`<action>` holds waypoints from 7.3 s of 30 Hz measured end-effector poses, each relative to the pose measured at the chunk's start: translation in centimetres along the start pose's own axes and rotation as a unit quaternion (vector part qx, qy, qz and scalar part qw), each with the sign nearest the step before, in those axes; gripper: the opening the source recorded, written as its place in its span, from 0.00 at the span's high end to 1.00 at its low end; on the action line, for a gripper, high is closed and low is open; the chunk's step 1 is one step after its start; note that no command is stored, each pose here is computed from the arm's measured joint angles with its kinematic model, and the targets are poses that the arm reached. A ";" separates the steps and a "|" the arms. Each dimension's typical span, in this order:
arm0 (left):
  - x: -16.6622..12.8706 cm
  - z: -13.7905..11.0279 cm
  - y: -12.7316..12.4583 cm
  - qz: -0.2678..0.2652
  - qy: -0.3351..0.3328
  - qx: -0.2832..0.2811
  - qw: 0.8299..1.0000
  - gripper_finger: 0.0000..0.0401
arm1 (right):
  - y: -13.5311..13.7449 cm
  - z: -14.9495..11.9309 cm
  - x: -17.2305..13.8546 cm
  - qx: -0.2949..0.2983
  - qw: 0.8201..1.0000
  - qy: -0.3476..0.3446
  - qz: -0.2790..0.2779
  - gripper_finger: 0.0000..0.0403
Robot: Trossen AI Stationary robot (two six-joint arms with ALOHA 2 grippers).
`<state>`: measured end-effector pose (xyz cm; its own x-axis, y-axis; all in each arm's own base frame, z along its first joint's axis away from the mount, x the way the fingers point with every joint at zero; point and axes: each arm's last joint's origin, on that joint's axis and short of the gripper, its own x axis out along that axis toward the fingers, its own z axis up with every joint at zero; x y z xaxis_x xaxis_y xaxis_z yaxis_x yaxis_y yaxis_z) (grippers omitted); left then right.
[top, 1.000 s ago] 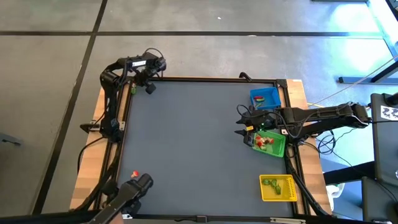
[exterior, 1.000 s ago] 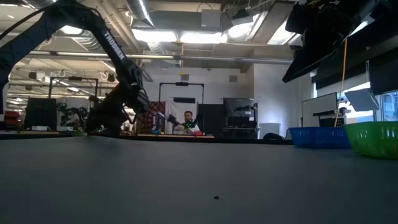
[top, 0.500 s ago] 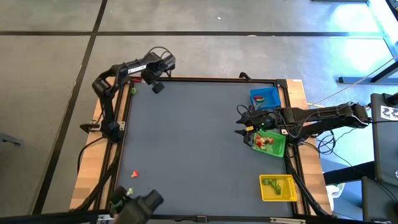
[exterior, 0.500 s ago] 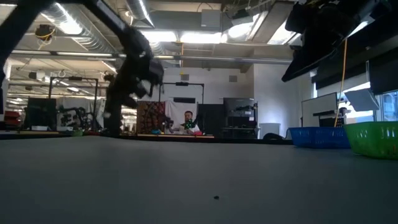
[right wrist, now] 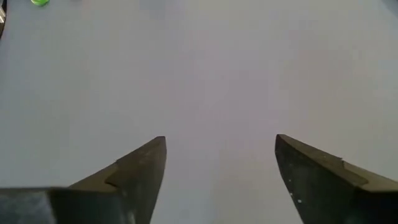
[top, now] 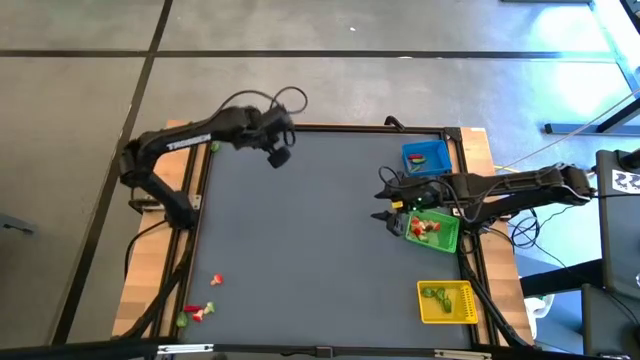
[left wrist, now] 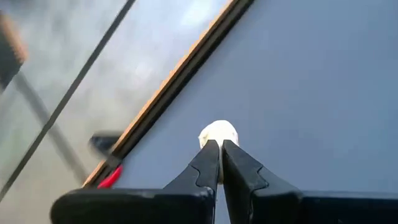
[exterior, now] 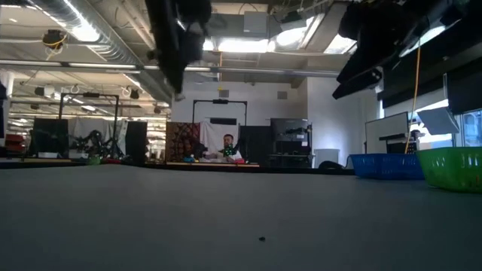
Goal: Sort produce into baskets
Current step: Put the brown mushroom into the green basket, then put the red chili pepper into the blue basket
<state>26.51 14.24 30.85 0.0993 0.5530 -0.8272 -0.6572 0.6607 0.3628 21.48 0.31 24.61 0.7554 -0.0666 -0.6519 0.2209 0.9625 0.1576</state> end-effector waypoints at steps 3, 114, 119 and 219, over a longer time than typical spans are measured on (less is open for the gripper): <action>-2.2 -0.4 -2.2 -0.047 -0.063 0.015 0.997 0.97 | 0.2 0.2 0.8 0.000 1.000 -0.006 0.011 0.21; -7.0 -4.1 -15.2 -0.287 -0.348 0.059 0.890 0.56 | -1.4 -9.4 -4.3 0.249 0.935 0.234 -0.096 0.46; -7.0 -4.1 -15.2 -0.287 -0.349 0.059 0.890 0.56 | -1.0 -8.5 -3.9 0.252 0.947 0.190 -0.059 0.40; 22.5 -6.1 11.8 0.160 0.377 0.027 0.912 0.56 | 2.4 -1.8 3.9 -0.039 0.990 -0.134 -0.011 0.39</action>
<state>16.43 31.36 13.91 -0.6465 0.2286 -0.7278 -0.5231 0.5616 0.6411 23.84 2.80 21.10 0.8895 -0.1448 -0.4334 0.1989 0.9766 0.0819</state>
